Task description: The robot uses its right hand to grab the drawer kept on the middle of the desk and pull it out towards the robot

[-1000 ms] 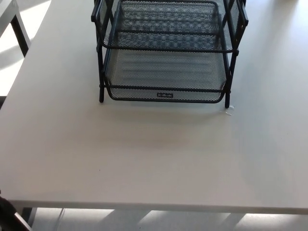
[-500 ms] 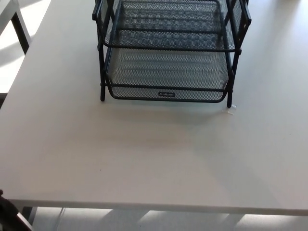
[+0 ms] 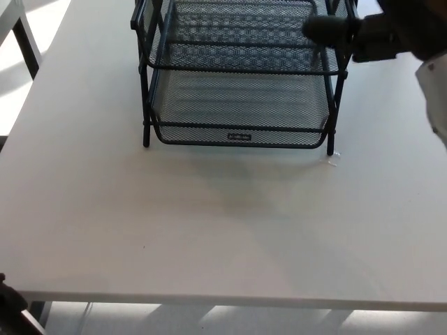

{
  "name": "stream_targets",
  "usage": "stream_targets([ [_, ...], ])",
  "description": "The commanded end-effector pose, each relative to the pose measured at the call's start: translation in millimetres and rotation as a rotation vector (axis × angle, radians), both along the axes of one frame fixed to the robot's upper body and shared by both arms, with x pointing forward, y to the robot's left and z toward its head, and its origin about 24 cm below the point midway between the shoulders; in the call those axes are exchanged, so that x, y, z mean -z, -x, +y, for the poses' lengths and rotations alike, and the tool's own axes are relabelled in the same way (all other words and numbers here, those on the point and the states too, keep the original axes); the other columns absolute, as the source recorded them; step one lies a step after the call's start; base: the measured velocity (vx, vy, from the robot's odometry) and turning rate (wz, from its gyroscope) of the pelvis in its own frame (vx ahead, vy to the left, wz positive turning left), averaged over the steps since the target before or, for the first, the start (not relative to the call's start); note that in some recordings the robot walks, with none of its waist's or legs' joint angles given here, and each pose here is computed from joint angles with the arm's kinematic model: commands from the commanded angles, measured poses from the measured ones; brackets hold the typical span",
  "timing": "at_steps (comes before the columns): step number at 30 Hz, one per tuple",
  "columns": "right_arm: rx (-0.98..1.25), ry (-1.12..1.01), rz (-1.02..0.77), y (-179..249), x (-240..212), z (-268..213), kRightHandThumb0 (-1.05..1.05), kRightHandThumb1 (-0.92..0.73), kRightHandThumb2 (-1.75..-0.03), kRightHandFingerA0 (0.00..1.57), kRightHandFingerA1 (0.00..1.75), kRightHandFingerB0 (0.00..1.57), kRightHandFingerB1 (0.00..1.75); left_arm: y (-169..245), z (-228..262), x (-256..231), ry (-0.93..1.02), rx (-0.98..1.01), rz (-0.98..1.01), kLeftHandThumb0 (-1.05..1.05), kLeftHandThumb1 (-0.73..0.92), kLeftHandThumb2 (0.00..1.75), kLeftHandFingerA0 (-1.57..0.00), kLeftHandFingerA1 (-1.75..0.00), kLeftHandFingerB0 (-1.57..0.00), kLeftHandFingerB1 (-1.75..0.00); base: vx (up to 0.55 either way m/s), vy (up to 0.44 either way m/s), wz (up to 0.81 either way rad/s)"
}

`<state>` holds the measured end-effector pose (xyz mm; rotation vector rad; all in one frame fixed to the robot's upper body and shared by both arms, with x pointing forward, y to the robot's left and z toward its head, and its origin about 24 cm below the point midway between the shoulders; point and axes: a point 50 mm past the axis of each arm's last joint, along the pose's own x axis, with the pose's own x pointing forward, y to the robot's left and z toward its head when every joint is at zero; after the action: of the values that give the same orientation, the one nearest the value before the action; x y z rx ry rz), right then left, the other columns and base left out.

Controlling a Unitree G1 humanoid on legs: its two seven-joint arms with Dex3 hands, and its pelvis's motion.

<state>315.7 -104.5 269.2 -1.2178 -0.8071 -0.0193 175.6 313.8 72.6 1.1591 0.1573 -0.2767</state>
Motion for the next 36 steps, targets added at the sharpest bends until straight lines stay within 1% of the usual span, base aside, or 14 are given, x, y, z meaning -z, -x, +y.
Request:
stream_targets([
  [1,-0.054,0.062,0.034,-2.1,10.9,21.0,-0.80,-0.59,-0.59,0.19,0.52,0.25,0.37,-0.4,0.2,0.0,-0.013,0.003,0.006,-0.31,0.55,0.56,-0.79,-0.84,-0.81,-0.58,0.00,0.000,0.00],
  [3,-0.064,0.066,0.059,-2.9,13.6,23.2,-0.81,-0.60,-0.59,0.17,0.51,0.23,0.37,-0.5,-0.1,-0.1,-0.016,0.008,0.004,-0.31,0.55,0.56,-0.79,-0.86,-0.80,-0.59,0.00,0.000,0.00],
  [4,-0.056,0.108,0.045,-5.5,19.7,27.4,-0.91,-0.49,-0.81,0.18,0.54,0.20,0.43,-0.4,-0.7,-0.7,-0.022,0.013,0.006,-0.32,0.56,0.56,-0.78,-0.86,-0.80,-0.60,0.00,0.000,0.00],
  [5,-0.055,0.113,0.042,-5.9,20.4,27.9,-0.91,-0.49,-0.81,0.18,0.54,0.20,0.43,-0.3,-0.7,-0.7,-0.022,0.013,0.006,-0.32,0.56,0.56,-0.78,-0.86,-0.80,-0.60,0.00,0.000,0.00],
  [6,-0.070,0.101,0.057,-6.4,21.9,29.1,-0.84,-0.60,-0.59,0.17,0.51,0.25,0.37,-0.3,-0.7,-0.7,-0.021,0.013,0.005,-0.32,0.56,0.56,-0.79,-0.86,-0.81,-0.60,0.00,0.000,0.00],
  [8,-0.098,0.084,0.075,-8.5,27.8,33.0,-0.85,-0.59,-0.59,0.19,0.52,0.26,0.38,-0.2,-0.7,-0.7,-0.018,0.013,0.003,-0.32,0.56,0.56,-0.78,-0.85,-0.80,-0.59,0.00,0.000,0.00],
  [11,-0.090,0.150,0.068,-15.1,40.5,41.1,-0.90,-0.63,-0.60,0.23,0.54,0.24,0.39,-0.3,-0.6,-1.0,-0.017,0.012,0.006,-0.32,0.55,0.56,-0.77,-0.83,-0.81,-0.57,0.00,0.000,0.00],
  [12,-0.086,0.164,0.082,-17.1,42.0,41.7,-0.89,-0.64,-0.60,0.21,0.54,0.19,0.39,-1.8,-0.8,-1.4,-0.019,0.011,0.001,-0.32,0.55,0.57,-0.77,-0.83,-0.80,-0.57,0.00,0.000,0.00],
  [16,-0.075,0.208,0.124,-22.2,49.2,45.4,-0.90,-0.66,-0.61,0.18,0.52,0.18,0.39,-2.2,-0.7,-1.3,-0.019,0.016,-0.003,-0.31,0.55,0.56,-0.78,-0.83,-0.81,-0.58,0.00,0.000,0.00],
  [18,-0.058,0.226,0.133,-25.3,54.0,45.2,-0.88,-0.63,-0.60,0.19,0.49,0.20,0.37,-2.1,-0.8,-0.8,-0.017,0.015,-0.003,-0.32,0.55,0.56,-0.78,-0.85,-0.81,-0.59,0.00,0.000,0.00],
  [24,-0.003,0.269,0.133,-39.9,70.2,40.3,-0.87,-0.60,-0.59,0.23,0.50,0.22,0.36,-2.7,-2.1,-1.6,-0.025,0.027,-0.008,-0.34,0.55,0.56,-0.80,-0.89,-0.81,-0.61,0.00,0.000,0.00],
  [28,0.055,0.269,0.141,-51.9,83.1,36.7,-0.85,-0.58,-0.58,0.24,0.49,0.26,0.35,-2.1,-2.3,-0.8,-0.014,0.018,0.000,-0.32,0.55,0.56,-0.81,-0.88,-0.81,-0.61,0.00,0.000,0.00],
  [29,0.071,0.271,0.153,-54.8,87.6,34.4,-0.81,-0.57,-0.58,0.22,0.49,0.24,0.35,-1.4,-3.5,-0.9,-0.025,0.024,0.007,-0.31,0.55,0.56,-0.80,-0.87,-0.81,-0.61,0.00,0.000,0.00],
  [36,0.144,0.275,0.075,-65.6,98.3,30.4,-0.77,-0.55,-0.58,0.26,0.51,0.27,0.38,-0.3,-4.5,-1.2,-0.018,0.033,0.001,-0.31,0.54,0.56,-0.81,-0.89,-0.82,-0.61,0.00,0.000,0.00],
])
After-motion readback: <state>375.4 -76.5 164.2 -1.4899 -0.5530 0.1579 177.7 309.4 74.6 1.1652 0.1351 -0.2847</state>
